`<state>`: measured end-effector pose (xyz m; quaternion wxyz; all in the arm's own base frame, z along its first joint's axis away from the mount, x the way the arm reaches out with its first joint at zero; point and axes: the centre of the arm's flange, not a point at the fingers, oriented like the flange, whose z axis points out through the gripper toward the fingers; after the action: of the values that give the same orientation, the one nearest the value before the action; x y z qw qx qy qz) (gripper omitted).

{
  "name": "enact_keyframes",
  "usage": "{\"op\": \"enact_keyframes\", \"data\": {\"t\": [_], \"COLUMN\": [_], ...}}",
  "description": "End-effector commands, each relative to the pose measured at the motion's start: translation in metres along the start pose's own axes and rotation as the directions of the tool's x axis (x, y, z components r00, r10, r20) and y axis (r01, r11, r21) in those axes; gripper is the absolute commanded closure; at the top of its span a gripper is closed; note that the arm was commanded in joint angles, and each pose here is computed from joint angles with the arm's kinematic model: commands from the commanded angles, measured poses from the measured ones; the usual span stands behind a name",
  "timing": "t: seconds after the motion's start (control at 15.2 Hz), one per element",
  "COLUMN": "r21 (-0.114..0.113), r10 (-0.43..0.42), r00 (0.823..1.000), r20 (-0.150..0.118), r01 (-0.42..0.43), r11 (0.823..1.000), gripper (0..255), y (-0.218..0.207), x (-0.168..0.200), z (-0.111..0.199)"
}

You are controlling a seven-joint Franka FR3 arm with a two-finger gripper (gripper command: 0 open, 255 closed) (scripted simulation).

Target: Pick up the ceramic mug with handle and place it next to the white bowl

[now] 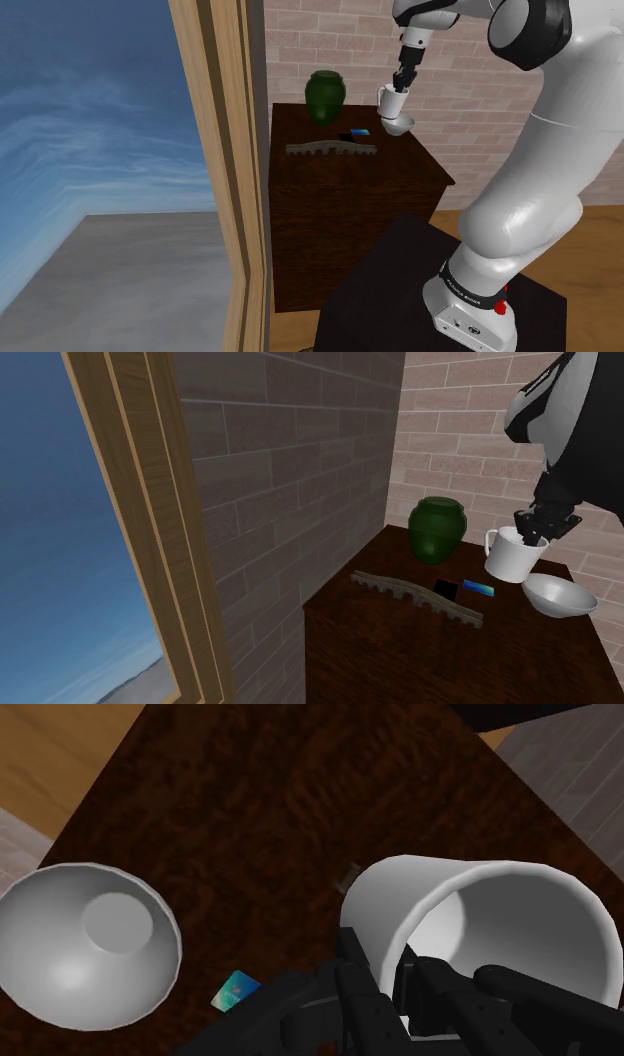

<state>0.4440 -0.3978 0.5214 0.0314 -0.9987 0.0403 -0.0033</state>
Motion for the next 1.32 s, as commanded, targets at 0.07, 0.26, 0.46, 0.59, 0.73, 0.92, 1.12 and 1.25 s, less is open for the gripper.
{"op": "enact_keyframes", "data": {"t": [0.07,0.26,0.46,0.59,0.73,0.92,1.12,1.25], "r21": [0.000,0.000,0.000,0.000,0.000,0.000,0.000,0.000], "r10": [-0.002,-0.002,-0.002,-0.002,-0.002,-0.002,-0.002,-0.002], "r00": [1.000,1.000,1.000,1.000,1.000,1.000,1.000,1.000], "r20": [0.000,0.000,0.000,0.000,0.000,0.000,0.000,0.000], "r01": [0.002,0.002,0.002,0.002,0.002,0.002,0.002,0.002], "r11": [1.000,1.000,1.000,1.000,1.000,1.000,1.000,1.000], "gripper": [255,255,255,255,255,255,255,255], "y": [0.033,0.068,0.091,0.092,0.092,0.093,0.094,0.095], "x": [-0.018,-0.036,-0.047,-0.047,-0.047,-0.047,-0.047,-0.047], "z": [-0.003,-0.005,-0.001,0.009,0.020,0.035,0.051,0.062]}}
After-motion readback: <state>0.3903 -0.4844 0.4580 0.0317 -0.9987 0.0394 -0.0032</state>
